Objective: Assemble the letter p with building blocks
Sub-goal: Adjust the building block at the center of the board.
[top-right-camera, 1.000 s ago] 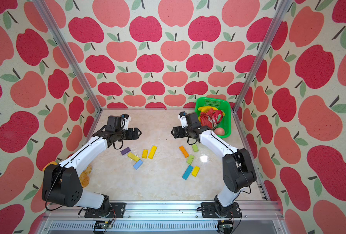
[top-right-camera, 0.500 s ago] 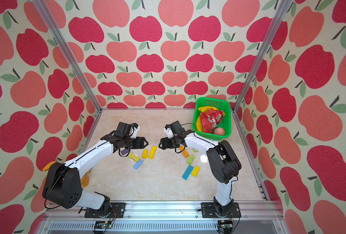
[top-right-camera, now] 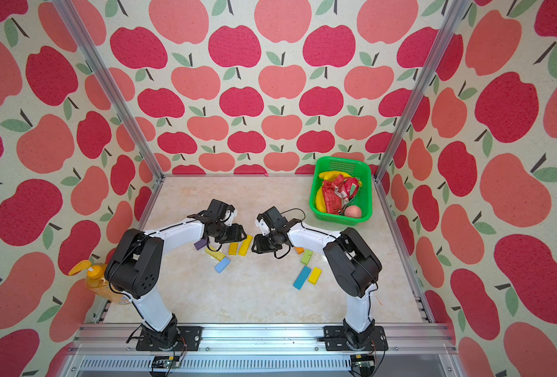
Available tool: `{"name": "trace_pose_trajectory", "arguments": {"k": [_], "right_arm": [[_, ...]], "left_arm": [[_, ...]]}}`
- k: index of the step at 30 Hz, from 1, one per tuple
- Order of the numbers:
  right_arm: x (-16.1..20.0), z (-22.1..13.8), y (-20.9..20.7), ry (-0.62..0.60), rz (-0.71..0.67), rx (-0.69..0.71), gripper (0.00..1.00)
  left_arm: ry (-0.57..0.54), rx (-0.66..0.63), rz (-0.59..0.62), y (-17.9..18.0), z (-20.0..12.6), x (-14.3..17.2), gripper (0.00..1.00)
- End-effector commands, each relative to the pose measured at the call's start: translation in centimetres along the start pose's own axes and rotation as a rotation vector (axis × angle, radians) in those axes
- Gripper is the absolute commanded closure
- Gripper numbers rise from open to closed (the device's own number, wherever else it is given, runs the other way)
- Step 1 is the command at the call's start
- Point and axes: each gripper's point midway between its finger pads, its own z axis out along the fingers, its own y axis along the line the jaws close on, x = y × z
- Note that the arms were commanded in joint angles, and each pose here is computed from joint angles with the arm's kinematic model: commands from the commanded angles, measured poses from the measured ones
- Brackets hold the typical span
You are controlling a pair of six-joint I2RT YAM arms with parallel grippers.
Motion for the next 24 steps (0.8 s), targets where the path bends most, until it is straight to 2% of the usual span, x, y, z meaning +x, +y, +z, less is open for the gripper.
{"name": "trace_pose_trajectory", "arguments": {"k": [1, 7, 14, 24], "right_arm": [[0.7, 1.4, 1.1, 0.024, 0.01, -0.028, 0.56], [1.0, 1.1, 0.1, 0.03, 0.01, 0.047, 0.53], [1.1, -1.4, -1.0, -0.003, -0.017, 0.124, 0.5], [1.8, -6.1, -3.5, -0.064, 0.011, 0.183, 0.47]], "left_arm": [[-0.031, 0.003, 0.003, -0.4, 0.6, -1.9, 0.38], [0.005, -0.014, 0.051, -0.6, 1.3, -1.2, 0.35], [0.102, -0.204, 0.241, -1.3, 2.3, 0.5, 0.32], [0.178, -0.361, 0.286, 0.0, 2.6, 1.6, 0.35]]}}
